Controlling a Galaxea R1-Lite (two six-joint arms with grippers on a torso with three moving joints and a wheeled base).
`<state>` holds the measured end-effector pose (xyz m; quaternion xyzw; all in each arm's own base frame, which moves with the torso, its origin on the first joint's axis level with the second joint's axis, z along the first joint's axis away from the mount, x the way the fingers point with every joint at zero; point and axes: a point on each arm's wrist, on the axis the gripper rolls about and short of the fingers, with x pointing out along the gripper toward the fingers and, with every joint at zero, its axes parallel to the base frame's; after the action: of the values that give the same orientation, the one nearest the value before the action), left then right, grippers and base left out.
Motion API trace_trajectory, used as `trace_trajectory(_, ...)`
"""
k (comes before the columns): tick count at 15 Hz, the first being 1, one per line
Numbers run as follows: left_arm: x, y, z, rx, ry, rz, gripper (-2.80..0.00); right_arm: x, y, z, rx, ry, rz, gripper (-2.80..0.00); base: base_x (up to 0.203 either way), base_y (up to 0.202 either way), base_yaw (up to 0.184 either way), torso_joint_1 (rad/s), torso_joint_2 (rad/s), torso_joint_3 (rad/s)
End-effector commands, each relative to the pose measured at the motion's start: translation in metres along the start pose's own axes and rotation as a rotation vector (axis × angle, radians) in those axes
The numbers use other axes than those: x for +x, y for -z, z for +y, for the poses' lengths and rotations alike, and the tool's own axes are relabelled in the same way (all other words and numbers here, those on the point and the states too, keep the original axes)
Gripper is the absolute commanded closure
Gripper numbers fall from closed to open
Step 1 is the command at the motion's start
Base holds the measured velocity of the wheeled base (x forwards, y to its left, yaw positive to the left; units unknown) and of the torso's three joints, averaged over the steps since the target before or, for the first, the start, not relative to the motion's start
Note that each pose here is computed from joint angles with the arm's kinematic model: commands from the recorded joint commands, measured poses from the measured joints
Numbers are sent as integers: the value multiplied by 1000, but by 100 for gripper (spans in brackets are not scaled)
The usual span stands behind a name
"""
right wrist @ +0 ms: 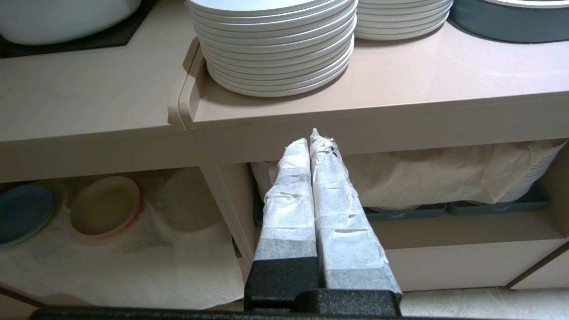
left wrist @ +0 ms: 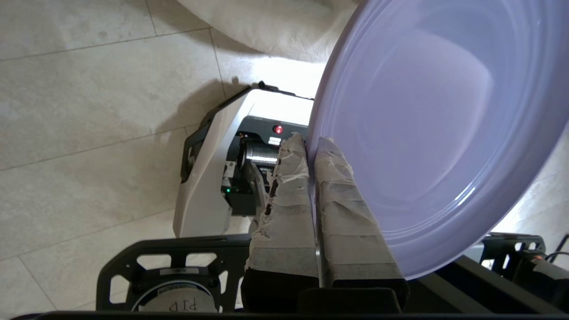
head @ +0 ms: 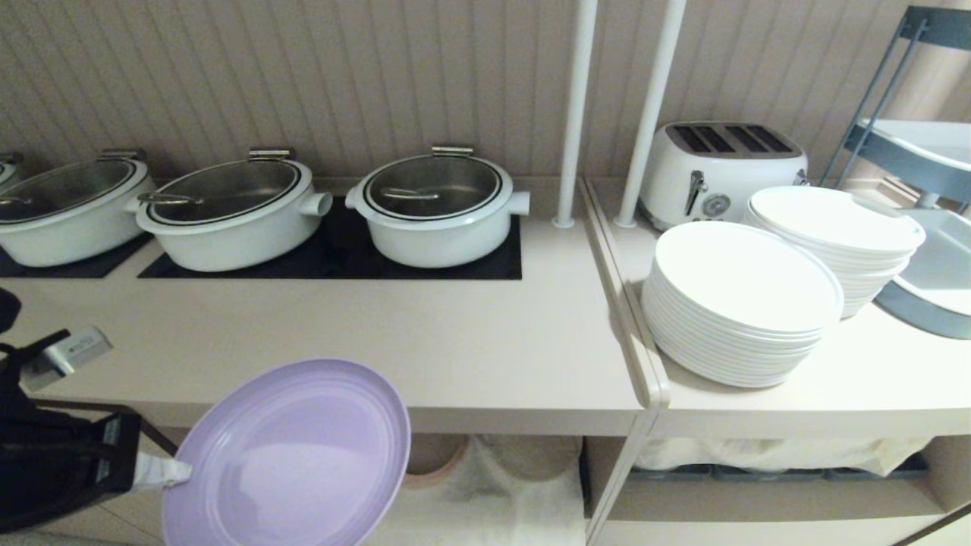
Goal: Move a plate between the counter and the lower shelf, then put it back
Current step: Put the plate in the cupboard
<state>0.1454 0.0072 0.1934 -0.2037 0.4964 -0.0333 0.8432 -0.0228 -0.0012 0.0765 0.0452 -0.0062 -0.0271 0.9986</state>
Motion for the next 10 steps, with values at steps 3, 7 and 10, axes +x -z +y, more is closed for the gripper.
trace_trajectory(3, -8, 23, 3, 7, 7, -22, 0, 0, 0, 0, 0, 0, -1, 0, 0, 0, 0, 0, 0, 0)
trace_trajectory(7, -10, 45, 8, 21, 6, -29, 0, 0, 0, 0, 0, -1, -1, 0, 0, 0, 0, 0, 0, 0)
trace_trajectory(10, -8, 62, 13, 9, -6, -17, 0, 0, 0, 0, 0, 0, -1, 0, 0, 0, 0, 0, 0, 0)
